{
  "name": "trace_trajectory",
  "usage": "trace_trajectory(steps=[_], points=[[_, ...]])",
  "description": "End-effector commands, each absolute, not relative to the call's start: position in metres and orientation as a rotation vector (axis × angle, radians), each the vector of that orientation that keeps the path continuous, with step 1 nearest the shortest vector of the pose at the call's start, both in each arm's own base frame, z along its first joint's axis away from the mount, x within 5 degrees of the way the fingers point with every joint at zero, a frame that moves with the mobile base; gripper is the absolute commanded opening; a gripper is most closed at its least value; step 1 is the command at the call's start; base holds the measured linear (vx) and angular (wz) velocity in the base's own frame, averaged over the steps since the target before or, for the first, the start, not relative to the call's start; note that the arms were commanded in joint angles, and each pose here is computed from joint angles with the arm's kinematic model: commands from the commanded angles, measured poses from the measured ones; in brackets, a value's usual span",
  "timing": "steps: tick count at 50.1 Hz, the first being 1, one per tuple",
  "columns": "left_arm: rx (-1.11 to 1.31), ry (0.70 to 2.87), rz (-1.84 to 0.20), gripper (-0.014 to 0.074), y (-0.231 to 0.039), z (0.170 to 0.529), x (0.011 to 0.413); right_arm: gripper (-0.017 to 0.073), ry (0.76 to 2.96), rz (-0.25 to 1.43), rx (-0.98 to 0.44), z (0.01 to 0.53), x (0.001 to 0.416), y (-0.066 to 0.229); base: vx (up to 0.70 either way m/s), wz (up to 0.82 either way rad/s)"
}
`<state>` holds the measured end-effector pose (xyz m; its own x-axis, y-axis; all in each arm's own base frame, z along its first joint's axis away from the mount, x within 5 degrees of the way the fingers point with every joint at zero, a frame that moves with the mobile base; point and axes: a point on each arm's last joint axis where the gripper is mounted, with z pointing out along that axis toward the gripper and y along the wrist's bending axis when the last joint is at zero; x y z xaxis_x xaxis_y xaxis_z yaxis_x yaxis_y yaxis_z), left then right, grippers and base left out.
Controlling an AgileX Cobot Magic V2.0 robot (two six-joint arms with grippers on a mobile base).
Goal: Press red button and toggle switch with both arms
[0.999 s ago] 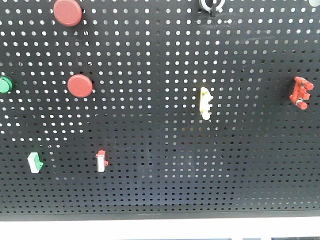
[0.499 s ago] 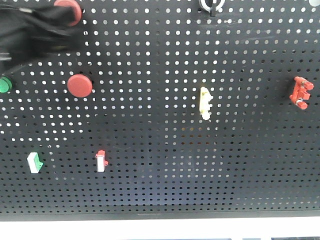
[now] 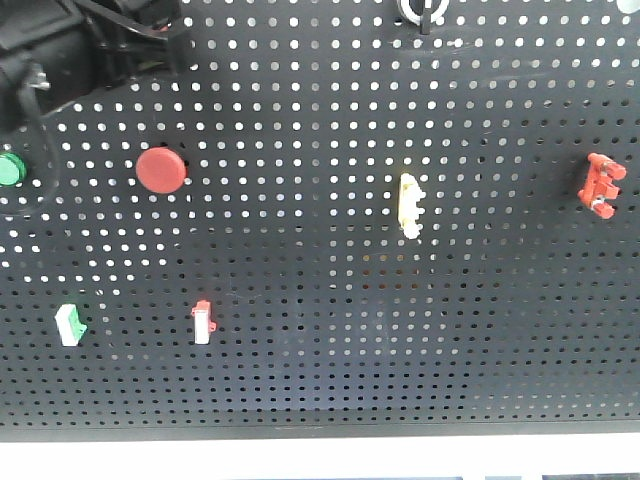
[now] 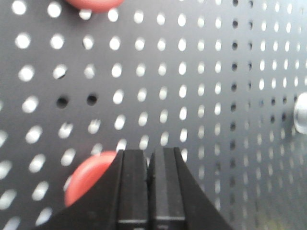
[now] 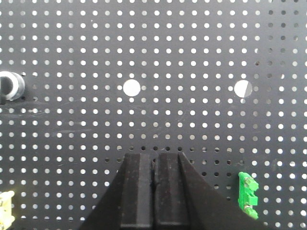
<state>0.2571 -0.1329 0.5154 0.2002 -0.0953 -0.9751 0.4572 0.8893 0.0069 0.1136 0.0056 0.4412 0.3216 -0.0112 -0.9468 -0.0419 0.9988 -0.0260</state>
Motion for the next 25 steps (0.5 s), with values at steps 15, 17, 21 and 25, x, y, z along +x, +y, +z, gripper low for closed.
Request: trace_trajectory(steps=[15, 17, 21, 25], points=[[0.325, 1.196, -0.367, 0.0002, -0.091, 0.533, 0.176, 0.0, 1.146, 0.018, -0.06, 0.455, 0.116, 0.006, 0.0, 0.0], [0.328, 1.195, -0.36, 0.0002, -0.088, 0.529, 0.171, 0.0, 1.136, 0.023, -0.061, 0.456, 0.119, 0.007, 0.0, 0.0], [0.331, 1.191, -0.354, 0.0002, -0.084, 0.524, 0.163, 0.0, 1.088, 0.044, -0.069, 0.459, 0.124, 0.009, 0.0, 0.0], [0.333, 1.199, -0.353, 0.0002, -0.081, 0.521, 0.157, 0.0, 1.034, 0.071, -0.097, 0.462, 0.13, 0.014, 0.0, 0.0]])
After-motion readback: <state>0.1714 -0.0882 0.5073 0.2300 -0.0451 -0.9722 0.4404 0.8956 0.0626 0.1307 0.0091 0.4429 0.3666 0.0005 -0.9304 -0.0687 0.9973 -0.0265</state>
